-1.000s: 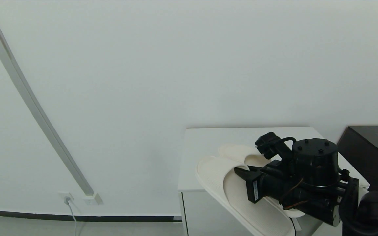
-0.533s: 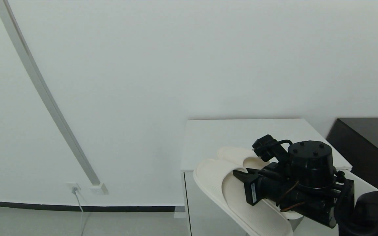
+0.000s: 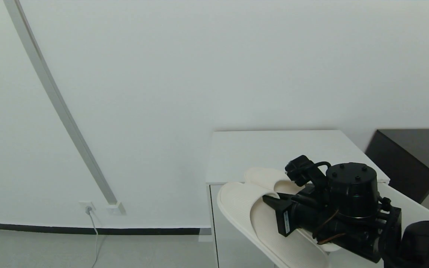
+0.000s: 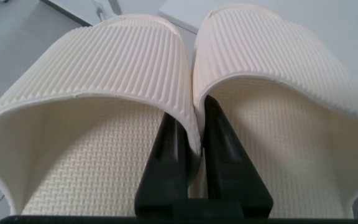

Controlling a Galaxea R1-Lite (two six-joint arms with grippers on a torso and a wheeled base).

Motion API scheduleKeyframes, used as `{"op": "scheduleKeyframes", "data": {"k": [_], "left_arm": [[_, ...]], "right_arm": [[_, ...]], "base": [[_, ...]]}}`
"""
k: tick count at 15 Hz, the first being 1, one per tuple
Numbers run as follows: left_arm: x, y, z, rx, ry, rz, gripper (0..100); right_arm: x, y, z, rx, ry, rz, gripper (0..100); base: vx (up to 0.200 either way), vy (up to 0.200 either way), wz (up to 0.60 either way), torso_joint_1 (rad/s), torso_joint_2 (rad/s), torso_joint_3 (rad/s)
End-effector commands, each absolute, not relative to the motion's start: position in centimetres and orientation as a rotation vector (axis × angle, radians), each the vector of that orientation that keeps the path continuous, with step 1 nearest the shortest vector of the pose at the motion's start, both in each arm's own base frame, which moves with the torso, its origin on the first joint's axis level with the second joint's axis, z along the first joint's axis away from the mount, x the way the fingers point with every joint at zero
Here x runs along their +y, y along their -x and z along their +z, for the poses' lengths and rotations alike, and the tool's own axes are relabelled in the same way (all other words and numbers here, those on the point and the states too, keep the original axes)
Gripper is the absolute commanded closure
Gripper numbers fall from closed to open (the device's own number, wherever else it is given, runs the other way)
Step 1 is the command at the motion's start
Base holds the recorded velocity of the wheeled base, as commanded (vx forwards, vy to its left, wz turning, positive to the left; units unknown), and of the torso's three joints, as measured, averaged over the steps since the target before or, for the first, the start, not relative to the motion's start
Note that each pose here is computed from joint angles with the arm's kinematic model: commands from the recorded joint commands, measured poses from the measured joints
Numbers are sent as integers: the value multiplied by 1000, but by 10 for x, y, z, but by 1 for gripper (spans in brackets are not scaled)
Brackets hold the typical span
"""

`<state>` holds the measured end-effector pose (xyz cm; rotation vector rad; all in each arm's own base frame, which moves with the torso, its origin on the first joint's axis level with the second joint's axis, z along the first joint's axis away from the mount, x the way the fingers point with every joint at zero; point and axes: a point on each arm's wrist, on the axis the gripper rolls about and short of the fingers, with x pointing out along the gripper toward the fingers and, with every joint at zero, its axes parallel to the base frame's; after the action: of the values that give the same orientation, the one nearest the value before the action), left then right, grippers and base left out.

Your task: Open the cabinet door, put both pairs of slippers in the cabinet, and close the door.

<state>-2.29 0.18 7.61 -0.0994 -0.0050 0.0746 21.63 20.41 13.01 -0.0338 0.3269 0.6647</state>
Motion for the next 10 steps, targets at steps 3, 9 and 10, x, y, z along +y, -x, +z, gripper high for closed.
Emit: {"op": "scheduleKeyframes", "data": {"k": [3,9,10], "left_arm": [[2,23,76,-4,101,75,100],[2,23,76,-4,101,75,100],[2,23,76,-4,101,77,100]], "right_arm": [[205,-217,124,343,48,666,100],[207,-219,121,333,50,668,100],[207,-219,121,333,53,667,100]], "base": [[0,0,0,0,0,0],[0,-133,0,1,2,2],[0,-200,0,22,7,-2]]}}
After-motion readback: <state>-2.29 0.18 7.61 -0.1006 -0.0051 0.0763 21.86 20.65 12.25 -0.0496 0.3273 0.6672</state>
